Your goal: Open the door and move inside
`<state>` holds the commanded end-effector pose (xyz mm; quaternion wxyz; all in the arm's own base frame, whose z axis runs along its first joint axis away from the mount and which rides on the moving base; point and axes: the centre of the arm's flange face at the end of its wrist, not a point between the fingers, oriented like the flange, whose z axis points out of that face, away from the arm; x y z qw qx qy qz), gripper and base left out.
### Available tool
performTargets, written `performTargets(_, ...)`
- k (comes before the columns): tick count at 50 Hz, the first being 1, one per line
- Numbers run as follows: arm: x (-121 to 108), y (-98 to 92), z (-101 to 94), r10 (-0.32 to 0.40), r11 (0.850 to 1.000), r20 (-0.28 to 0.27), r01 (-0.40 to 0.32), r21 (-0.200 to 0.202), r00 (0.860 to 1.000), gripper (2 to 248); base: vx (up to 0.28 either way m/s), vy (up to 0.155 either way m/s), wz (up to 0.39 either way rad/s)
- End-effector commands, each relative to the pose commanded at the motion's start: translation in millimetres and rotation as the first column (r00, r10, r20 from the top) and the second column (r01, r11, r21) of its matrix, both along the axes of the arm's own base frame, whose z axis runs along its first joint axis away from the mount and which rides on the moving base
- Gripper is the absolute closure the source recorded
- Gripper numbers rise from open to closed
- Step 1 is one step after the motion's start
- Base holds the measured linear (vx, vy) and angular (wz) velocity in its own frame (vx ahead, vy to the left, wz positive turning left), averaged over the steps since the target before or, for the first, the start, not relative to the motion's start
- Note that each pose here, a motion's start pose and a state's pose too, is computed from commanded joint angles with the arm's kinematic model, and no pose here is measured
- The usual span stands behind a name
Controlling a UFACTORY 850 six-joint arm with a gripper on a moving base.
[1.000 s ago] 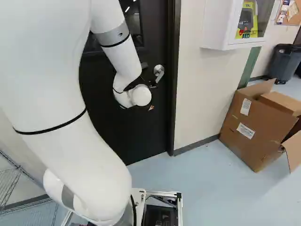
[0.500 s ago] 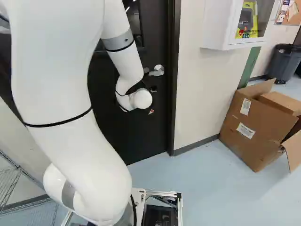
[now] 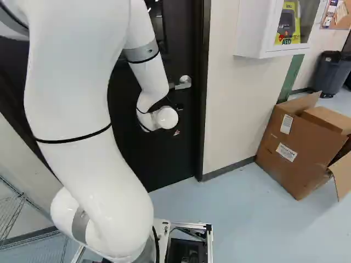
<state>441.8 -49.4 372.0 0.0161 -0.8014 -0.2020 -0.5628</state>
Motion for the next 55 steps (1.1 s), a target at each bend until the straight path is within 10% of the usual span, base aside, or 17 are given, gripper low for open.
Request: performTargets(55, -45.3, -16.7, 42.0, -0.062, 0.998, 0.089, 0.064, -0.018, 0.994, 3, 0.000, 0.000, 0.000)
